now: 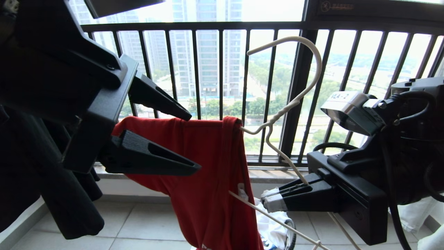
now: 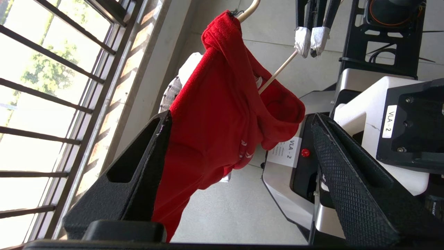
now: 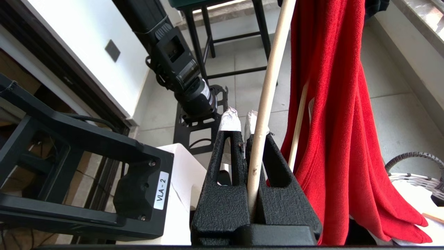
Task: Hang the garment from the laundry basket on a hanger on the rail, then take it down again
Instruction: Hang the clothes on the clothes rack
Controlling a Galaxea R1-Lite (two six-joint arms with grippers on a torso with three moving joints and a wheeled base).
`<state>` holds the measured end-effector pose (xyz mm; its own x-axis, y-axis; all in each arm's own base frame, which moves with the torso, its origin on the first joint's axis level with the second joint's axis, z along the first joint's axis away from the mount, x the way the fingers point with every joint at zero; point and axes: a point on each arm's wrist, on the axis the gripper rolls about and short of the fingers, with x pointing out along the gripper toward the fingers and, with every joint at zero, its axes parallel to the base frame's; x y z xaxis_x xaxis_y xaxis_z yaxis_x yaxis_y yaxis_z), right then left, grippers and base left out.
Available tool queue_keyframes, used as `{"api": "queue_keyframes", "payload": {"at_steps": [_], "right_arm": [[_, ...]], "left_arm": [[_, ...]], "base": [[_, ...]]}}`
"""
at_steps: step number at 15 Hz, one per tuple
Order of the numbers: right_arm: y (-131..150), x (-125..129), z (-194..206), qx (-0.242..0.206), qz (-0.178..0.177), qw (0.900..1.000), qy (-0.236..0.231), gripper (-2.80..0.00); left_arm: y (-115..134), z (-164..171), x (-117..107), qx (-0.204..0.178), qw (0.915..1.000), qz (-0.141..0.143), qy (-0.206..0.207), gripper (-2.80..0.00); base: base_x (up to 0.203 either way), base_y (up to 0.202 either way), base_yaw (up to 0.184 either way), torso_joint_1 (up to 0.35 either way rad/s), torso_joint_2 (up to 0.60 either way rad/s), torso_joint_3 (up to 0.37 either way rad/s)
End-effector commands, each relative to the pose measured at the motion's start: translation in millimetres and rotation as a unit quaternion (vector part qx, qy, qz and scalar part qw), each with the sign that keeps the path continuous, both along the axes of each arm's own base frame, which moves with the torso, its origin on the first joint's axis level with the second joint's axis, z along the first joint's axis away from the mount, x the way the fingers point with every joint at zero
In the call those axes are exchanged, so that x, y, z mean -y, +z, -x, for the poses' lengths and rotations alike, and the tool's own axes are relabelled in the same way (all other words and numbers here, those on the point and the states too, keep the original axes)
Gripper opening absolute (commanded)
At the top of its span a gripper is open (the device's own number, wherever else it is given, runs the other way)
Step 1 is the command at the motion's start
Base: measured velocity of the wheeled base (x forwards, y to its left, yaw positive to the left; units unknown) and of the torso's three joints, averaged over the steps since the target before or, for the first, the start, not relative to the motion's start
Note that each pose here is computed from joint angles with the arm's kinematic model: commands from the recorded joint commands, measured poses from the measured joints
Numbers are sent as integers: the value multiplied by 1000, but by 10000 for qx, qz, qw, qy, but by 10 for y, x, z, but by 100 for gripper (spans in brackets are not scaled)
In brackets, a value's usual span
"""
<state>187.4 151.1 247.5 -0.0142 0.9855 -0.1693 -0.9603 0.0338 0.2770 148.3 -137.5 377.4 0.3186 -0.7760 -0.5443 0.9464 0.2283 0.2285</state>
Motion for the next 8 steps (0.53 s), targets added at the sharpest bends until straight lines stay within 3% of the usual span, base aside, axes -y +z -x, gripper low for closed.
{"api": "queue_keyframes", "payload": {"at_steps": [1, 3, 6, 8], "right_arm": [[29, 39, 56, 114, -50, 9999, 27, -280], [26, 58, 84, 243, -51, 9997, 49, -280], [17, 64, 93, 268, -47, 9996, 55, -280], [21, 69, 94, 275, -52, 9996, 47, -280]], "left_arm": [[-54, -84, 79, -108, 9999, -88, -27, 0], [-80, -163, 151, -153, 9998, -12, -83, 0], [-27, -281, 254, 1, 9992, 403, 32, 0], [-18, -277, 251, -11, 9990, 443, 56, 0]], "base": [[0, 0, 0, 0, 0, 0], [0, 0, 0, 0, 0, 0], [0, 0, 0, 0, 0, 0], [0, 0, 0, 0, 0, 0]]}}
